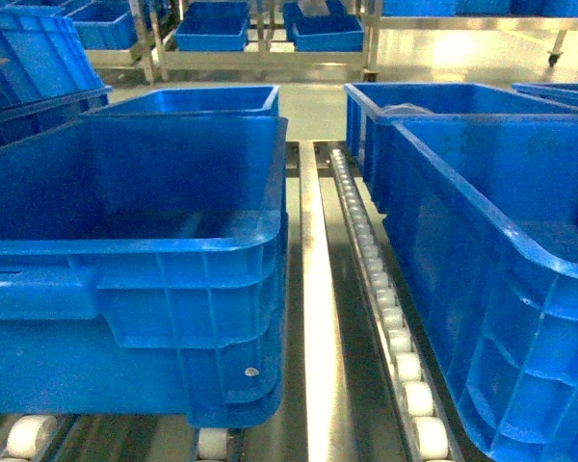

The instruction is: Sort blue parts and orange caps into right shelf containers

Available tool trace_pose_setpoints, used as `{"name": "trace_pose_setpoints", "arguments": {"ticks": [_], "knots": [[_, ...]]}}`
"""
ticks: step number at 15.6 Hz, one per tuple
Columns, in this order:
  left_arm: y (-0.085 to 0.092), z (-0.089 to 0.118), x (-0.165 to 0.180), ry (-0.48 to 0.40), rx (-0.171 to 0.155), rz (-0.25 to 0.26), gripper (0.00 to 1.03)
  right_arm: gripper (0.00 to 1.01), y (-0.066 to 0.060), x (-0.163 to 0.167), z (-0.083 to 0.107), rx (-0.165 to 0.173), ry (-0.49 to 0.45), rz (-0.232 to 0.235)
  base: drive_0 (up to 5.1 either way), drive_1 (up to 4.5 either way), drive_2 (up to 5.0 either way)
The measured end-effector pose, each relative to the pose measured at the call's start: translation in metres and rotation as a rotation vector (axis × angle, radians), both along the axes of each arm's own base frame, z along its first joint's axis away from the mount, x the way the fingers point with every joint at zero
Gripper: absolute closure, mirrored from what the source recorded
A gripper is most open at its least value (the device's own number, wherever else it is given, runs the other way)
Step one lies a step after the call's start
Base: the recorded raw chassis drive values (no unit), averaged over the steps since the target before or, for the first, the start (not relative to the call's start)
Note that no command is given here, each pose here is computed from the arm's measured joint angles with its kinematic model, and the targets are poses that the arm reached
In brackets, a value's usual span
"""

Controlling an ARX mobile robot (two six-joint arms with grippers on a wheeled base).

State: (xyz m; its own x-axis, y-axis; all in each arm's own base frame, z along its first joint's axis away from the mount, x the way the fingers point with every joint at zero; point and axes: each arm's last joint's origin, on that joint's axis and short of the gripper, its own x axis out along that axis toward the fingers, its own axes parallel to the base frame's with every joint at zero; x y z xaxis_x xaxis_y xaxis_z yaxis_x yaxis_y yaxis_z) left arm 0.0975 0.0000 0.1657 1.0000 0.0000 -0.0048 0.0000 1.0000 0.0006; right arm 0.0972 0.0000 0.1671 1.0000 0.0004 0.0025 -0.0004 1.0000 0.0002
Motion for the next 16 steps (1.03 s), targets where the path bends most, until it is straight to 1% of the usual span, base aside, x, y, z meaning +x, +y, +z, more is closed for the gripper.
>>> {"name": "trace_pose_setpoints", "arguments": {"ticks": [16], "knots": [[0.0, 0.0, 0.0, 0.0, 0.0, 0.0, 0.61, 0.59, 0.0, 0.0, 0.0, 0.0, 0.0, 0.0, 0.0, 0.0, 0.0]]}}
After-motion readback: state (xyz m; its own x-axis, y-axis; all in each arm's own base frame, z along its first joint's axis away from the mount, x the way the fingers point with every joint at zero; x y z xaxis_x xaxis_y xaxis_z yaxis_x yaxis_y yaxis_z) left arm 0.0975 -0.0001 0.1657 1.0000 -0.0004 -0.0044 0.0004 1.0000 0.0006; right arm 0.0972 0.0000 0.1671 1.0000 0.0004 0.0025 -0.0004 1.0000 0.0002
